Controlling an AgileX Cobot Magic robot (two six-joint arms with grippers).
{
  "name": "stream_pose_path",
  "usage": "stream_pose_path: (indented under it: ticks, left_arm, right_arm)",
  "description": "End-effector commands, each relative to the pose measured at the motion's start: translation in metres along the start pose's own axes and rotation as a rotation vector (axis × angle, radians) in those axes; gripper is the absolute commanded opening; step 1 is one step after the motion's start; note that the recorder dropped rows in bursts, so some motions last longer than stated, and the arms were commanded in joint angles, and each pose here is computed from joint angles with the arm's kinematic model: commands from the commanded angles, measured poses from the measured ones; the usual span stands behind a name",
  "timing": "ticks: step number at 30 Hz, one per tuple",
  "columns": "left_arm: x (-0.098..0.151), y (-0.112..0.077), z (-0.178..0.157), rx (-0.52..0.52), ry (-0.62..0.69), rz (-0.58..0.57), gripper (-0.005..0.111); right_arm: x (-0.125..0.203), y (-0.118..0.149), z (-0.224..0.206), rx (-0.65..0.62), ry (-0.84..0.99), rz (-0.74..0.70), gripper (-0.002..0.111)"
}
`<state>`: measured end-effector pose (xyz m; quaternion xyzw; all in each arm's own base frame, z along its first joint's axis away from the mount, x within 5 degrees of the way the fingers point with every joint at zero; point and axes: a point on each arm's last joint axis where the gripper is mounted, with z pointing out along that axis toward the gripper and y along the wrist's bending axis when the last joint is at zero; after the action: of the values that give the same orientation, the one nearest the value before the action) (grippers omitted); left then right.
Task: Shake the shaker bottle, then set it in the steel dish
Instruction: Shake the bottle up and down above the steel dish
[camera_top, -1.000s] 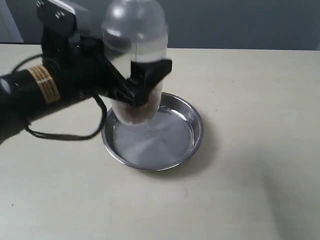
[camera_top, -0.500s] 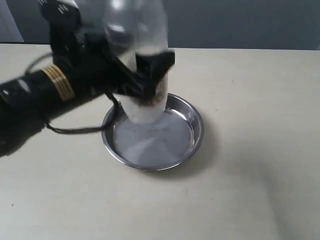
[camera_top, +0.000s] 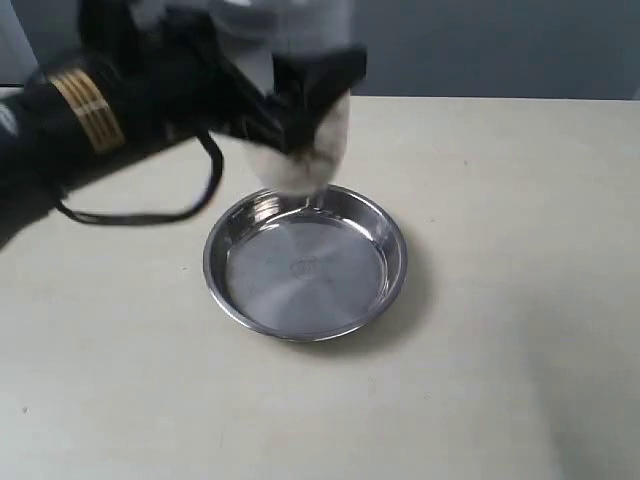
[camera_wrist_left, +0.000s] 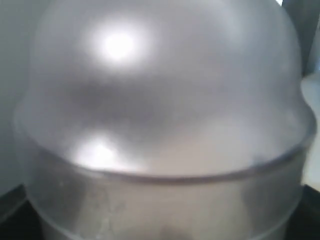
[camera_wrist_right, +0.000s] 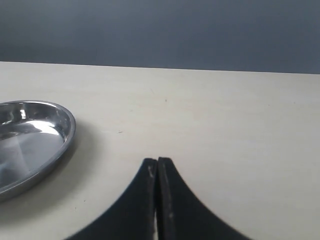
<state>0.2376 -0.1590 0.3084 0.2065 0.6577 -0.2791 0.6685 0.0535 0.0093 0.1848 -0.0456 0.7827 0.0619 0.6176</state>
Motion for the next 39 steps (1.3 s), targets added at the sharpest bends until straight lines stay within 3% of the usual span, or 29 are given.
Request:
stream_pose_path:
  ticks: [1, 2, 3, 5, 7, 8, 11, 13, 15, 17, 19, 20, 22, 23, 26, 27, 28, 30, 32, 34, 36, 37, 38, 39]
  left_arm:
    - [0.061, 0.011, 0.004, -0.084, 0.256, -0.08, 0.0]
    - [0.073, 0.011, 0.003, -0.078, 0.272, -0.123, 0.0]
    - [0.07, 0.007, 0.002, -0.038, 0.228, -0.12, 0.0]
    - [0.035, -0.003, -0.006, 0.05, 0.049, -0.072, 0.0]
    - [0.003, -0.007, -0.015, 0.065, -0.083, -0.04, 0.0]
    - [0.003, -0.004, -0.017, 0.024, -0.062, -0.032, 0.0]
    - [0.039, 0.008, -0.011, -0.078, 0.11, -0.071, 0.0]
    - [0.04, 0.007, -0.009, -0.061, 0.073, -0.077, 0.0]
    - [0.012, -0.005, -0.018, 0.043, -0.093, -0.036, 0.0]
    - [-0.013, -0.011, -0.029, 0.076, -0.205, -0.01, 0.0]
    - [-0.003, -0.006, -0.029, 0.015, -0.109, -0.044, 0.0]
    - [0.017, 0.0, -0.026, -0.028, -0.001, -0.061, 0.0]
    - [0.044, 0.006, -0.02, -0.066, 0.072, -0.113, 0.0]
    - [0.041, 0.004, -0.019, -0.047, 0.023, -0.122, 0.0]
    - [0.0, -0.009, -0.027, 0.068, -0.188, -0.047, 0.0]
    - [-0.008, -0.009, -0.028, 0.056, -0.185, -0.037, 0.0]
    - [-0.006, -0.007, -0.027, 0.029, -0.144, -0.036, 0.0]
    - [0.019, 0.002, -0.02, -0.044, 0.023, -0.065, 0.0]
    - [0.042, 0.004, -0.016, -0.049, 0.09, -0.084, 0.0]
    - [0.027, -0.001, -0.016, 0.022, -0.068, -0.06, 0.0]
    - [-0.019, -0.009, -0.023, 0.081, -0.31, -0.016, 0.0]
    - [-0.032, -0.01, -0.025, 0.068, -0.318, -0.001, 0.0]
    - [-0.032, -0.008, -0.021, 0.03, -0.227, -0.006, 0.0]
    - [-0.013, -0.004, -0.012, -0.004, -0.082, -0.006, 0.0]
  right_arm:
    - [-0.001, 0.0, 0.0, -0.003, -0.014, -0.002, -0.001]
    - [-0.001, 0.0, 0.0, -0.003, -0.014, -0.002, -0.001]
    - [-0.001, 0.0, 0.0, -0.003, -0.014, -0.002, -0.001]
    - [-0.001, 0.0, 0.0, -0.003, -0.014, -0.002, -0.001]
    - [-0.001, 0.0, 0.0, -0.003, -0.014, -0.002, -0.001]
    - [-0.001, 0.0, 0.0, -0.003, -0.014, -0.002, -0.001]
    - [-0.001, 0.0, 0.0, -0.003, -0.014, -0.002, -0.001]
    - [-0.001, 0.0, 0.0, -0.003, -0.014, -0.002, -0.001]
    - [-0.001, 0.0, 0.0, -0.003, -0.014, -0.002, -0.001]
    - [-0.001, 0.0, 0.0, -0.003, -0.014, -0.002, -0.001]
    - [-0.001, 0.0, 0.0, -0.003, -0.014, -0.002, -0.001]
    - [-0.001, 0.0, 0.0, -0.003, -0.014, -0.002, -0.001]
    - [-0.001, 0.0, 0.0, -0.003, -0.014, -0.002, -0.001]
    - [-0.001, 0.0, 0.0, -0.003, -0.014, -0.002, -0.001]
    - [-0.001, 0.0, 0.0, -0.003, -0.014, -0.002, -0.001]
    - [-0.001, 0.0, 0.0, -0.003, -0.014, -0.002, -0.001]
    - [-0.001, 0.0, 0.0, -0.003, -0.014, -0.002, -0.001]
    - [-0.001, 0.0, 0.0, -0.003, -0.014, -0.002, -0.001]
    - [-0.001, 0.0, 0.0, -0.003, -0.014, -0.002, -0.001]
    - [-0.001, 0.0, 0.0, -0.003, -0.014, -0.002, -0.001]
    - [-0.001, 0.0, 0.0, -0.003, -0.014, -0.002, -0.001]
    - [-0.001, 0.0, 0.0, -0.003, -0.014, -0.002, -0.001]
    - [-0.001, 0.0, 0.0, -0.003, -0.014, -0.002, -0.001]
    - [-0.001, 0.0, 0.0, -0.003, -0.014, -0.002, -0.001]
